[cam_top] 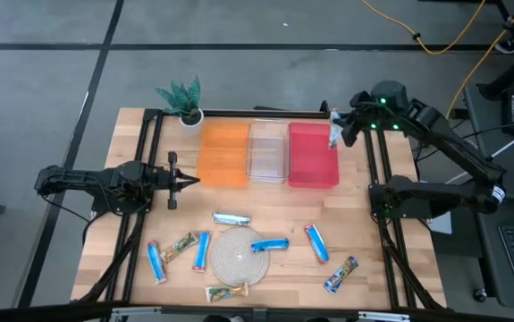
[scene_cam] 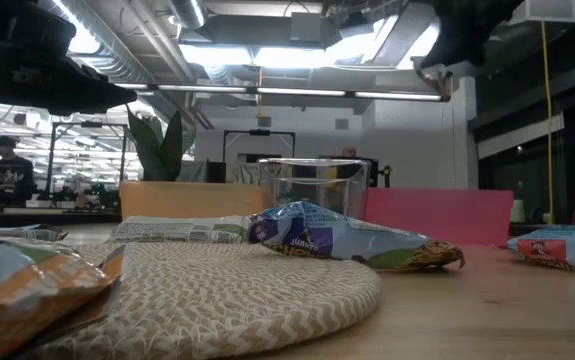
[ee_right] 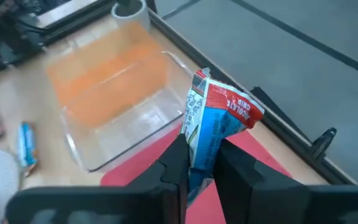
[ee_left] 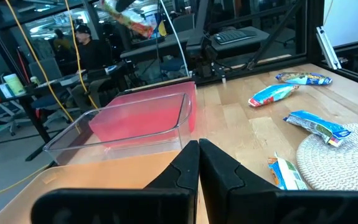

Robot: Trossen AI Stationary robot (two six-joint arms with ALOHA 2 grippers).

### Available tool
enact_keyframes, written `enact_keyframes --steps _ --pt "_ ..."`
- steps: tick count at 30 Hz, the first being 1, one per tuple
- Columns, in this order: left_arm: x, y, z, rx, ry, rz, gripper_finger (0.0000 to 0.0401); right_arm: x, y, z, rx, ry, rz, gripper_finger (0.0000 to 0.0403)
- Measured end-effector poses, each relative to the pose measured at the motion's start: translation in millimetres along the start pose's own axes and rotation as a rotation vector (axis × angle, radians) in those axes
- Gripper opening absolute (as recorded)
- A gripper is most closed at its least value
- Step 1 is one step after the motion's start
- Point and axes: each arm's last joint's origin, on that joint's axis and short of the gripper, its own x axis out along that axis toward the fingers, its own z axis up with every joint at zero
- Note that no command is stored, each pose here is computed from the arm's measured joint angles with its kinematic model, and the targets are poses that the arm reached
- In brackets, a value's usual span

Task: Pick and place Granola Bars by type
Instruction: Put the red granola bar into the pink bin

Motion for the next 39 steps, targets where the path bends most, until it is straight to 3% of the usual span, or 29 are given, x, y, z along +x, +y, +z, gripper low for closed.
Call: enact_keyframes --steps 13,25,39 --pt "0 0 0 0.000 0.000 0.000 0.0004 84 -12 -1 0.015 0.251 -0.039 0.0068" --pt "0 0 0 0.000 0.000 0.000 0.0004 160 -25 -21 0.017 0.456 -0.115 0.0068" --pt "0 0 0 0.000 0.000 0.000 0.0004 201 -32 -66 0.023 0.576 -0.127 0.0068"
